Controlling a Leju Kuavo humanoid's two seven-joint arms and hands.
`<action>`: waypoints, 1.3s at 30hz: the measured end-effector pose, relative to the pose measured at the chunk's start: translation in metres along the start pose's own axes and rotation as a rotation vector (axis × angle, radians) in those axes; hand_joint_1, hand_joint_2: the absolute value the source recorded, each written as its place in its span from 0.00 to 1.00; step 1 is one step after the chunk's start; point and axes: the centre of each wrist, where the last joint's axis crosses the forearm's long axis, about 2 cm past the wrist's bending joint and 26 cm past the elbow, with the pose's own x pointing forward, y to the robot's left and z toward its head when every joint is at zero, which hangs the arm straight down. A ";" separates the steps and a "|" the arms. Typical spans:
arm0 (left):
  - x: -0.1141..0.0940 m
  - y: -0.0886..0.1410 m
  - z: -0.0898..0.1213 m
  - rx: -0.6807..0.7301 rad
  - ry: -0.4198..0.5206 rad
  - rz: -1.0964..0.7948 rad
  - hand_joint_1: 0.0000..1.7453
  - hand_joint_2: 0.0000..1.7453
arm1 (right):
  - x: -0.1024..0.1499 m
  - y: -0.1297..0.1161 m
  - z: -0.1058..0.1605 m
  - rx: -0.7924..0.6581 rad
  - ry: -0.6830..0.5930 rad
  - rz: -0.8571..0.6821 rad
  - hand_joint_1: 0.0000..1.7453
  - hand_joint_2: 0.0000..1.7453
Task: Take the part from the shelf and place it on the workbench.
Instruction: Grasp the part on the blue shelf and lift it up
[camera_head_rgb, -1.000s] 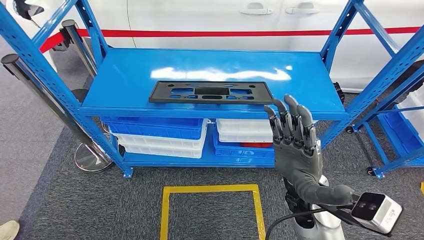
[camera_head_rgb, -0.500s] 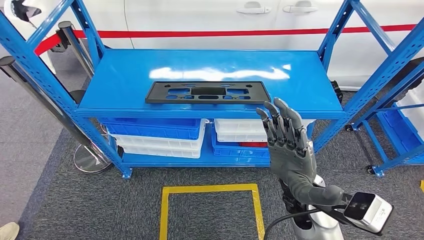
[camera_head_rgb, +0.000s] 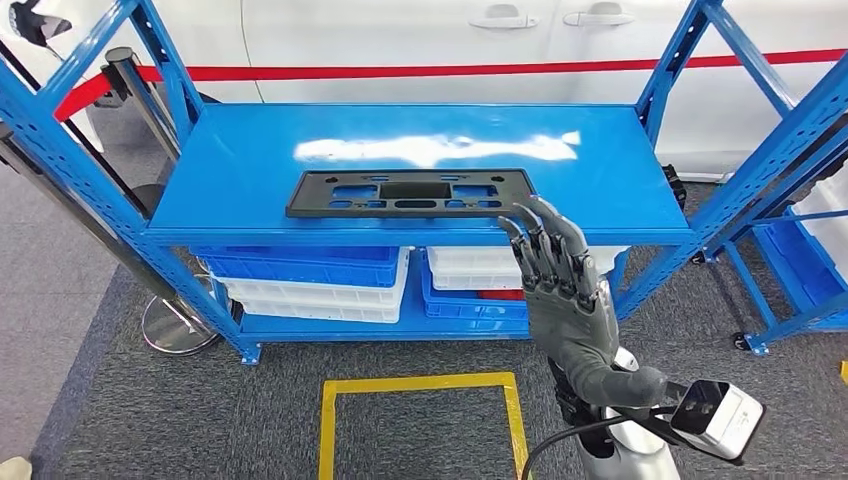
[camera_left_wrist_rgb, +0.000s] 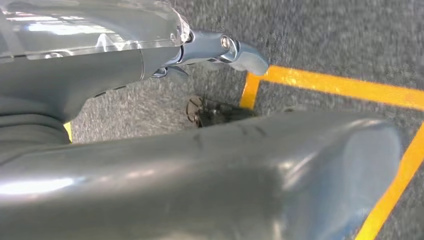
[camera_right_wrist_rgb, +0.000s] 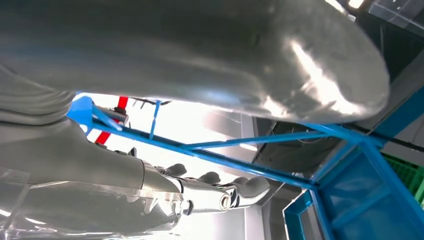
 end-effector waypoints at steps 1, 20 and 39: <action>0.000 0.000 0.000 -0.001 0.000 0.000 0.00 0.00 | 0.000 0.000 -0.001 0.001 -0.002 0.001 0.00 0.00; 0.001 -0.001 0.000 0.000 0.000 -0.001 0.00 0.00 | -0.003 0.001 -0.001 0.011 0.007 0.000 0.00 0.00; -0.002 0.002 0.001 0.005 0.007 -0.002 0.00 0.00 | -0.007 0.004 0.003 0.024 0.028 0.002 0.00 0.00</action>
